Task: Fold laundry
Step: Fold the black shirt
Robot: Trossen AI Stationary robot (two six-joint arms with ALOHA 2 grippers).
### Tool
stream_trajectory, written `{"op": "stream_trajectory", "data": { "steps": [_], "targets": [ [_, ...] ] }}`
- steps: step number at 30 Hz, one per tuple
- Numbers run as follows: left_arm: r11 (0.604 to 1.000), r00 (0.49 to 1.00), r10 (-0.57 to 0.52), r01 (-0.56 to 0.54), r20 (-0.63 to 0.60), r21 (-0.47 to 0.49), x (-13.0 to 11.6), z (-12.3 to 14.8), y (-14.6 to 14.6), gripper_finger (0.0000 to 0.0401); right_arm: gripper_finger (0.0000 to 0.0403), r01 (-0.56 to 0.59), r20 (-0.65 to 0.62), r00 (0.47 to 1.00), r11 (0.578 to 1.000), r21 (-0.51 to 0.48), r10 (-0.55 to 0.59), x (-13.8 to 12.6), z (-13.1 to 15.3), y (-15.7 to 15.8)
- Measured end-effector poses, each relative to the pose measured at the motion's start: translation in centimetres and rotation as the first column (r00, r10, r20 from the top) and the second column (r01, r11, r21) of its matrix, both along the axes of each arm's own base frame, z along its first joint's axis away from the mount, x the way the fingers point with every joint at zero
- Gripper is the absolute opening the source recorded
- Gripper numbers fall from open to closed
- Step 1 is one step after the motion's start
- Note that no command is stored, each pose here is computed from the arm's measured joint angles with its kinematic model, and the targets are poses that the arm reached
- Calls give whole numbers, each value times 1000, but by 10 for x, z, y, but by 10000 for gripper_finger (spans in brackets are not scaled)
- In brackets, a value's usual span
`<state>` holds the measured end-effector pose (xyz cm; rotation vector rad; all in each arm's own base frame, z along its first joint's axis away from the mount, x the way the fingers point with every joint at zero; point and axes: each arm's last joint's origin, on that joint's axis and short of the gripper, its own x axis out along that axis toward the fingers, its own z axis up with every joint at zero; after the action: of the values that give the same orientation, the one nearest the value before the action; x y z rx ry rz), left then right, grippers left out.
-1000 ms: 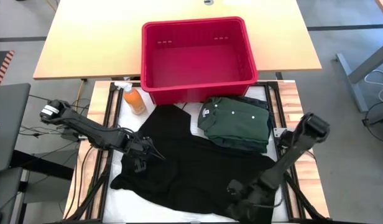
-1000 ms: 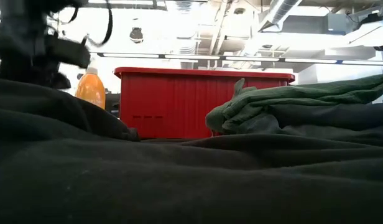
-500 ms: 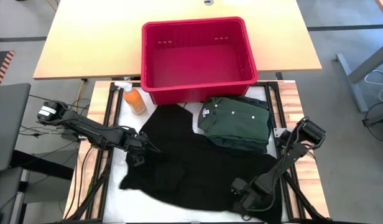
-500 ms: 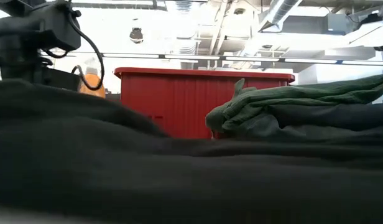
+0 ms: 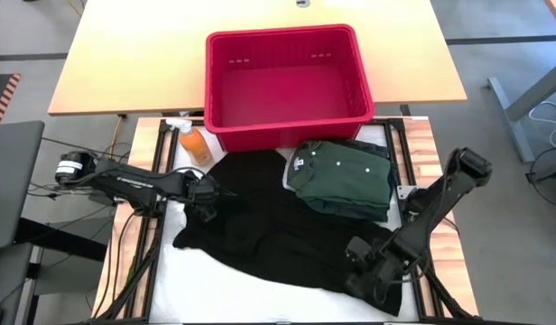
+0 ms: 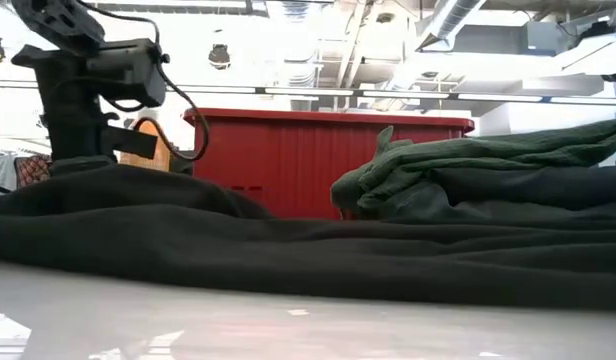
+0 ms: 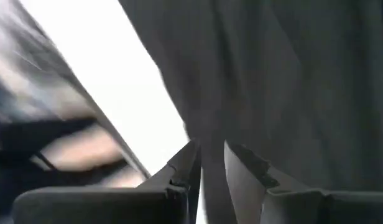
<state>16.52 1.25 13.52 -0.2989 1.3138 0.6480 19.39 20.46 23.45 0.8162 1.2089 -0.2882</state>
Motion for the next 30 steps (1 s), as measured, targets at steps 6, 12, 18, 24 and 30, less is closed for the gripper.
{"op": "stream_trajectory", "data": {
  "steps": [6, 12, 18, 24, 30],
  "targets": [
    [994, 990, -108, 106, 86, 33, 19, 31, -1, 1, 101, 15, 403, 915, 1000, 11, -18, 49, 10, 2],
    [978, 965, -205, 210, 163, -12, 30, 57, -4, 1, 100, -1, 576, 816, 997, -73, 43, 120, -27, -5],
    [954, 957, -272, 282, 98, -99, 22, 39, -8, 1, 100, 58, 625, 777, 980, -189, 75, 185, -57, -22],
    [940, 959, -277, 283, 57, -191, 7, 16, -11, 1, 100, 140, 638, 764, 941, -306, 94, 252, -75, -35],
    [943, 961, -229, 259, 155, -208, 16, 19, -12, 1, 96, 144, 525, 850, 947, -288, 31, 298, -91, -32]
  ]
}}
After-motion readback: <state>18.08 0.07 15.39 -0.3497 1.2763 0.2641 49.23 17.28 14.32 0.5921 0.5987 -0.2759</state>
